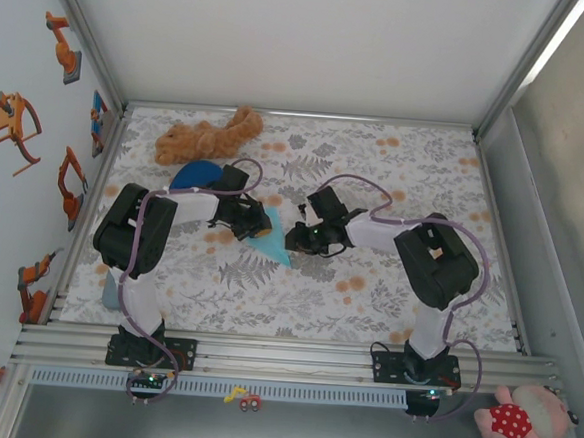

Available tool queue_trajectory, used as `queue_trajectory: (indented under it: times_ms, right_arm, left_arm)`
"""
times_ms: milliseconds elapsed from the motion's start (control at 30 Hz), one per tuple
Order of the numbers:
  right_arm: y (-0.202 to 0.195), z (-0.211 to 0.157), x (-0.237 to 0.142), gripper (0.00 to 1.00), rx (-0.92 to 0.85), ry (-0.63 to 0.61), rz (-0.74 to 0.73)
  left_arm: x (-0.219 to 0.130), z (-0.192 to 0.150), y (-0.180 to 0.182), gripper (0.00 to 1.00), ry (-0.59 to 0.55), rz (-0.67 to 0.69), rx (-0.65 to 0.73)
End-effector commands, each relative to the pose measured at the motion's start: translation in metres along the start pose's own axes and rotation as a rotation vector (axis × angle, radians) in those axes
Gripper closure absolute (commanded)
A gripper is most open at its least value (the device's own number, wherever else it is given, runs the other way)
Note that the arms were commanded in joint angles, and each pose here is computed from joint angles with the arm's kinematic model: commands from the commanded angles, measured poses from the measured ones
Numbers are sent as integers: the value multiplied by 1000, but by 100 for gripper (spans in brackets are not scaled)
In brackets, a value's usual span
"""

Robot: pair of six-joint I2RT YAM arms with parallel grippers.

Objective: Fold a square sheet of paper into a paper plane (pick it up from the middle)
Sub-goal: Fourth fold the wing at the center of the table.

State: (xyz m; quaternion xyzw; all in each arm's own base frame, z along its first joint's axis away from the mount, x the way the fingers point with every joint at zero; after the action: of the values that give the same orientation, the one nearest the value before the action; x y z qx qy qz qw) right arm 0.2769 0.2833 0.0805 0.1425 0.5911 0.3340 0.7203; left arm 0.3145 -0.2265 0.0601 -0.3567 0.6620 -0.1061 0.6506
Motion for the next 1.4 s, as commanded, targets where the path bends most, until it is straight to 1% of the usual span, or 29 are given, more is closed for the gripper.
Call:
queue_trajectory:
  times_ms: [0, 100, 167, 267, 367, 633, 867, 1367]
  right_arm:
    - [13, 14, -26, 78, -68, -105, -31]
    - [24, 18, -22, 78, -108, -88, 47]
    - [30, 20, -16, 82, -120, -64, 92]
    - [36, 21, -5, 86, -133, -28, 127]
    - [36, 22, 5, 88, -130, 1, 148]
    - [26, 18, 24, 90, -108, 64, 144]
    - [11, 2, 34, 90, -77, 123, 122]
    - [5, -27, 27, 90, -32, 221, 142]
  left_arm:
    - [8, 0, 14, 89, 25, 62, -32]
    - [9, 0, 14, 89, 28, 62, -32]
    - [9, 0, 15, 89, 29, 63, -32]
    - [9, 0, 15, 89, 29, 67, -34]
    - [10, -1, 17, 89, 34, 70, -37]
    - [11, -2, 20, 89, 41, 87, -53]
    - [12, -3, 24, 89, 45, 109, -67]
    - [15, -3, 36, 90, 46, 166, -103]
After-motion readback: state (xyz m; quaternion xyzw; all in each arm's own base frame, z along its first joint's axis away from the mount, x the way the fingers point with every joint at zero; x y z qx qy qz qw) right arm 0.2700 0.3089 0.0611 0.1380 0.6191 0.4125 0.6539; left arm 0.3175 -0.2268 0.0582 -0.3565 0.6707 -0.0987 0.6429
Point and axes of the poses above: each hand's point on the last joint's axis, 136 mm out from that joint toward the fingers, its own x axis out along the fingers, its own y axis along the line the jaws close on, z = x × y, the point moved 6 cm from there along -x, back along the fingers, and after that the axes turned 8 degrees about -x, right-handed, at the moved point
